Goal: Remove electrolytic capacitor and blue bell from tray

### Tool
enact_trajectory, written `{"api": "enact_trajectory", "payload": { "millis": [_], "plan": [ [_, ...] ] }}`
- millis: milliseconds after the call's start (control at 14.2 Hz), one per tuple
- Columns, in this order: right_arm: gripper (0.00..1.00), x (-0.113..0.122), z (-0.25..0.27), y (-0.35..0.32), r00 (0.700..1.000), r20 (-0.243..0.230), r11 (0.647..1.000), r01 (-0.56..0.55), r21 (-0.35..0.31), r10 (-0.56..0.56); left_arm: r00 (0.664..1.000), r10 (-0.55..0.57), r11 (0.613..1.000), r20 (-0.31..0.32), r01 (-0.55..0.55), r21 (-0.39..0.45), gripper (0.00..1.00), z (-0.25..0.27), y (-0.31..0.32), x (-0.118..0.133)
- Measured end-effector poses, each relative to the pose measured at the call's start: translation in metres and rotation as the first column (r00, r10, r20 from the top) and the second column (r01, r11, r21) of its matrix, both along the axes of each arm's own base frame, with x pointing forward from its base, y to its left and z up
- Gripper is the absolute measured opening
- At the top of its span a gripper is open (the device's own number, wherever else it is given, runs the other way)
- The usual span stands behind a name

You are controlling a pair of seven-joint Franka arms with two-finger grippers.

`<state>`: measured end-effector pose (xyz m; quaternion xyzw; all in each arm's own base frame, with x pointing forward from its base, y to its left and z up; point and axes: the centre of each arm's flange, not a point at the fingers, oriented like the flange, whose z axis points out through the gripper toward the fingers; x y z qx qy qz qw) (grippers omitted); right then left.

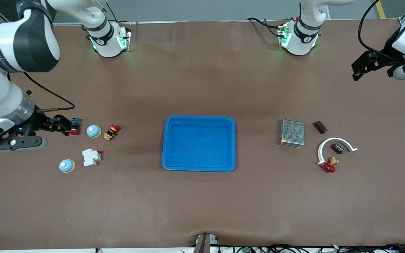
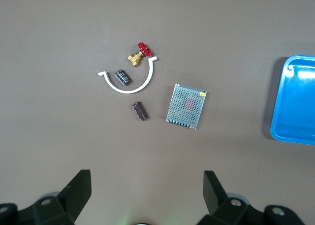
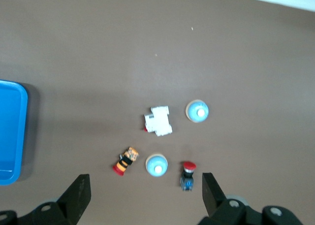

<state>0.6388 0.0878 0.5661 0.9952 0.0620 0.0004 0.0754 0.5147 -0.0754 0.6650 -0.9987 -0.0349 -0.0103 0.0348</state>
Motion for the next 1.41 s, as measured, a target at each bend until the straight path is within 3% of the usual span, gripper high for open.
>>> {"api": "enact_trajectory", "payload": {
  "millis": [212, 635, 988, 1200, 1412],
  "plan": [
    [1.00, -0.005, -0.003, -0.005, 0.999, -0.050, 1.000, 0.014, -0.010, -0.014, 1.000, -0.002, 1.000, 0.000, 0.002, 0.000, 1.00, 0.000, -0.001, 0.000],
    [1.00, -0.011, 0.027, -0.028, 0.998, -0.017, 0.999, 0.054, 0.002, -0.054, 1.000, -0.014, 1.000, -0.001, 0.014, -0.004, 1.00, 0.000, -0.008, -0.001],
    [1.00, -0.031, 0.049, -0.111, 0.987, -0.048, 0.983, 0.157, 0.098, -0.153, 1.000, -0.014, 1.000, -0.005, 0.014, -0.011, 1.00, 0.000, -0.008, -0.002],
    [1.00, -0.041, 0.052, -0.117, 0.986, -0.052, 0.980, 0.164, 0.109, -0.159, 1.000, -0.014, 1.000, -0.005, 0.014, -0.011, 1.00, 0.000, -0.008, -0.002],
    [1.00, -0.055, 0.045, -0.114, 0.988, -0.026, 0.981, 0.153, 0.117, -0.151, 1.000, -0.013, 1.000, -0.005, 0.013, -0.011, 1.00, 0.000, -0.008, -0.002]
  ]
}}
